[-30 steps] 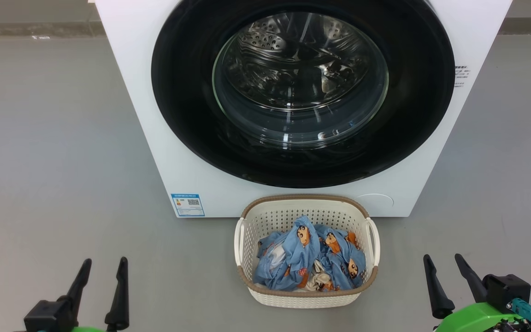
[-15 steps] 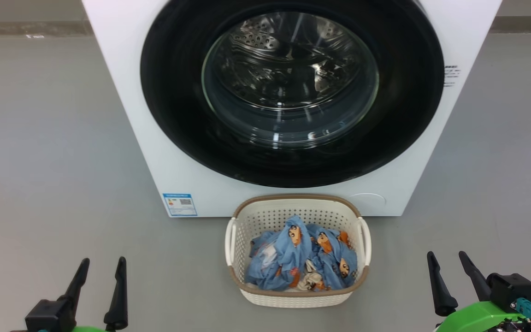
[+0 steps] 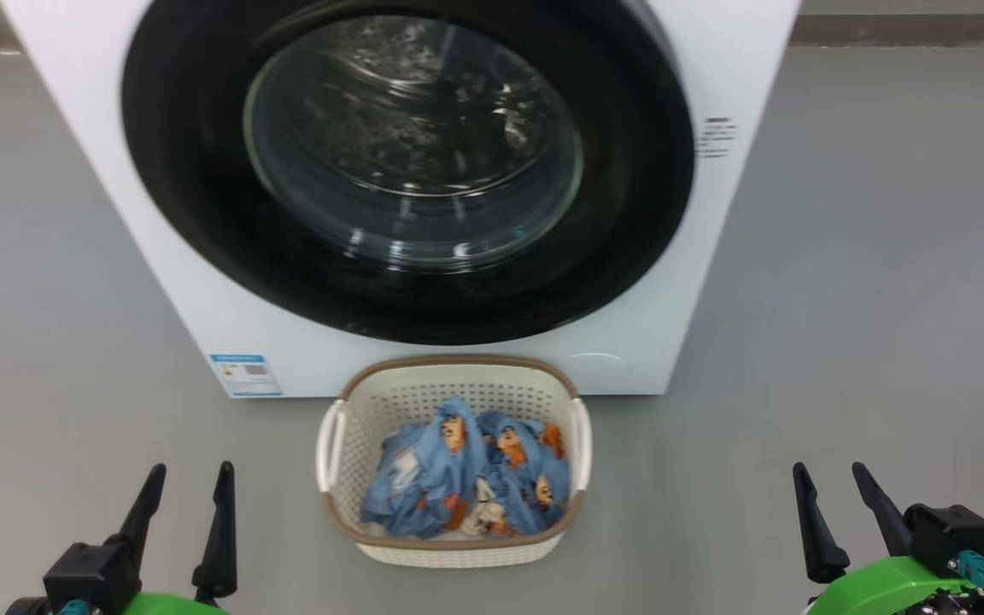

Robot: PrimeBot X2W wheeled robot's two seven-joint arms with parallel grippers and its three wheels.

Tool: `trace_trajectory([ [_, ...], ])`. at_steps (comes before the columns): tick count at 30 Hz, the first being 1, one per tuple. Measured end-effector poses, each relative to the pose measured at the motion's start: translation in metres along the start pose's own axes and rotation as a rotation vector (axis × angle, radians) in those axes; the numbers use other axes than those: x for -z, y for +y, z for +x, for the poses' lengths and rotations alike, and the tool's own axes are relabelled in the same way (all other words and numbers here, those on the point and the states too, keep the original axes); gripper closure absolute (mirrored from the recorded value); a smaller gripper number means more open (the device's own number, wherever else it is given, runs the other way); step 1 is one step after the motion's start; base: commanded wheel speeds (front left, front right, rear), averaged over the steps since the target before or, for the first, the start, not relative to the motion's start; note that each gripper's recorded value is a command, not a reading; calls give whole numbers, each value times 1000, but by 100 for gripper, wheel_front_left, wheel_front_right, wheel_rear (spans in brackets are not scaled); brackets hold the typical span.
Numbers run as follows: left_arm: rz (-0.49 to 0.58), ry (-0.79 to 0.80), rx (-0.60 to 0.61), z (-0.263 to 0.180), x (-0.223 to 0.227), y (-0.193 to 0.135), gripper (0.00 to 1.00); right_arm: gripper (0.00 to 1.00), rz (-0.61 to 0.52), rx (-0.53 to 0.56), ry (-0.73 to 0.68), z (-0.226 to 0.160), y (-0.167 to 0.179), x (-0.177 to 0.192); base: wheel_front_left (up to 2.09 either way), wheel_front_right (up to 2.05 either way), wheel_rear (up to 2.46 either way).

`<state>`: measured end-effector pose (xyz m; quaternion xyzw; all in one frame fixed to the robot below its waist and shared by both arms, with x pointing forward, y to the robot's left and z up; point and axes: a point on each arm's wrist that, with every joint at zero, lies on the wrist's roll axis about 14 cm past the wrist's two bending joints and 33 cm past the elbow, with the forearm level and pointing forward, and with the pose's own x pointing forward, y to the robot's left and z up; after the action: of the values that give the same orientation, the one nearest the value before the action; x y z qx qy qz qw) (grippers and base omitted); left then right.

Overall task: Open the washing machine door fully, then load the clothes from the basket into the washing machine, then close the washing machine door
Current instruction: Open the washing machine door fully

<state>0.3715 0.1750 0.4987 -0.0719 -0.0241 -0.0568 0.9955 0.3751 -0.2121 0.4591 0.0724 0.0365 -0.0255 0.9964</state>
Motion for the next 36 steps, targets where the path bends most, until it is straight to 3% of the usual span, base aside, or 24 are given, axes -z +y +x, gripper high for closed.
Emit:
trace_trajectory([
  [11,-42,-35,5,6,-9,-5,0,0,1,5,3,1,-1,2,101,95,-196],
  [23,-43,-50,2,5,-14,-4,0,0,6,-1,-4,1,2,-1,17,17,-34],
  [24,-45,-51,1,4,-15,-4,0,42,8,-1,-4,1,2,-1,0,0,0],
  [25,-47,-53,1,4,-15,-5,0,64,8,-3,-5,1,3,-1,0,0,0],
  [26,-47,-54,0,4,-15,-5,0,94,8,-5,-5,1,3,-1,0,0,0],
  [27,-48,-54,-1,4,-15,-5,0,100,9,-7,-6,1,4,-1,0,0,0],
  [31,-53,-55,-3,3,-15,-5,0,100,59,-3,-19,4,5,-4,0,0,0],
  [36,-60,-50,-2,3,-13,-7,0,100,206,-16,-110,20,15,-33,0,0,0],
])
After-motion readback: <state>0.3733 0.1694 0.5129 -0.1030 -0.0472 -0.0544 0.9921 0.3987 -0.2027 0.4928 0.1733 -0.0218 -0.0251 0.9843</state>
